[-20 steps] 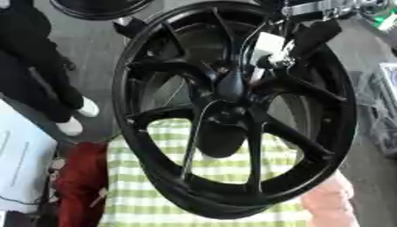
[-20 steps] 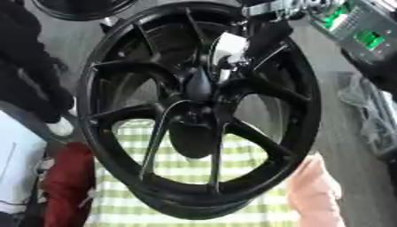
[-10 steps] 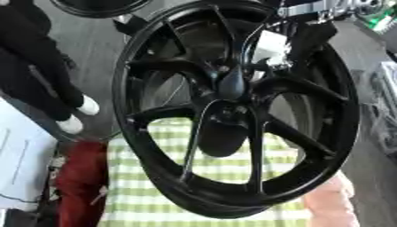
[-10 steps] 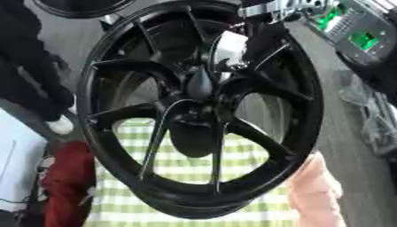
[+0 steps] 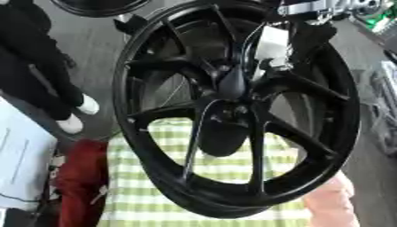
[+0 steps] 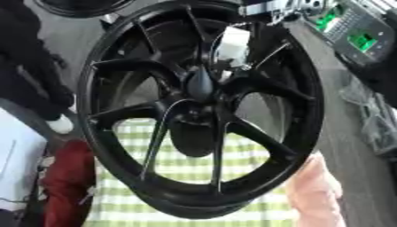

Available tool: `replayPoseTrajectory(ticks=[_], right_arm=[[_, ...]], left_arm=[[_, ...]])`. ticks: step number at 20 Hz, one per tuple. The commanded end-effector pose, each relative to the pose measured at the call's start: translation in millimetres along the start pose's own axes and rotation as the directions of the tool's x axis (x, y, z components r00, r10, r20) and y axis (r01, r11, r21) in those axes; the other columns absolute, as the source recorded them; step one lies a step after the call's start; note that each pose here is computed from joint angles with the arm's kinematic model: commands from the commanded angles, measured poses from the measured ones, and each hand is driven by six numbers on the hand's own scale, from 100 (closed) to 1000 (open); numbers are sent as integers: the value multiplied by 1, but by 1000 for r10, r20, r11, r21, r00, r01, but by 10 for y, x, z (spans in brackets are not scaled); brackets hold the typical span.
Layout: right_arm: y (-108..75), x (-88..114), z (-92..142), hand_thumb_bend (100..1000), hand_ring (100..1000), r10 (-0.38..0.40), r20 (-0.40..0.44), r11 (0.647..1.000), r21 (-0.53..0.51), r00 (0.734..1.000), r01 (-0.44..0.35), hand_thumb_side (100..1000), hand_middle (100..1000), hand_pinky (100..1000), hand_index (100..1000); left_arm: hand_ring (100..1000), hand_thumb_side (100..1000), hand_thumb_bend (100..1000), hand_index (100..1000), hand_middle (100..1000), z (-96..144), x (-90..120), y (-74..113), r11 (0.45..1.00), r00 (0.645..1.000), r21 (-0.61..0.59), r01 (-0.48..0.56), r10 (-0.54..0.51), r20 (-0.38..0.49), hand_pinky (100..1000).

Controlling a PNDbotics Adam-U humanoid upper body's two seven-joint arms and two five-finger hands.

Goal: Pull the pin out of the wheel hub.

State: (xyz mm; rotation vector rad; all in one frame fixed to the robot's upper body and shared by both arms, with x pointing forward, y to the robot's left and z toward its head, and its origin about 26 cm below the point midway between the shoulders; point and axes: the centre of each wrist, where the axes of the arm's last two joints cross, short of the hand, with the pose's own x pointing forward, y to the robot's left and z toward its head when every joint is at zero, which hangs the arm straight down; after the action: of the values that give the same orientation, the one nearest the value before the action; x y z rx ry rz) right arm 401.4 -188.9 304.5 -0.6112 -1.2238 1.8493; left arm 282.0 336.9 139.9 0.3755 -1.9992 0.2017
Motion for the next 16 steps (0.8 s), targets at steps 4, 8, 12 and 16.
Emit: replayPoseTrajectory(ticks=[4, 8, 12, 16], right_arm=[[-133, -18, 106, 135, 569, -47, -16, 996, -72, 999, 45, 315, 396, 678, 620], [-157, 22, 126, 100, 558, -57, -4, 995, -86, 998, 56, 307, 388, 668, 611], [-189, 45, 163, 100, 547, -52, 2, 993, -103, 999, 52, 301, 368, 662, 592], [-215, 48, 202, 100, 540, -45, 4, 992, -118, 999, 45, 299, 357, 660, 581]], left_arm=[[732, 617, 382, 735, 808, -32, 66, 32, 1000, 1000, -6, 15, -15, 22, 795], [732, 618, 381, 735, 808, -30, 62, 34, 1000, 1000, -6, 16, -16, 21, 796], [732, 618, 380, 734, 808, -28, 59, 41, 1000, 1000, -4, 17, -17, 19, 796], [732, 618, 380, 734, 809, -26, 55, 46, 1000, 1000, -4, 18, -18, 18, 797]])
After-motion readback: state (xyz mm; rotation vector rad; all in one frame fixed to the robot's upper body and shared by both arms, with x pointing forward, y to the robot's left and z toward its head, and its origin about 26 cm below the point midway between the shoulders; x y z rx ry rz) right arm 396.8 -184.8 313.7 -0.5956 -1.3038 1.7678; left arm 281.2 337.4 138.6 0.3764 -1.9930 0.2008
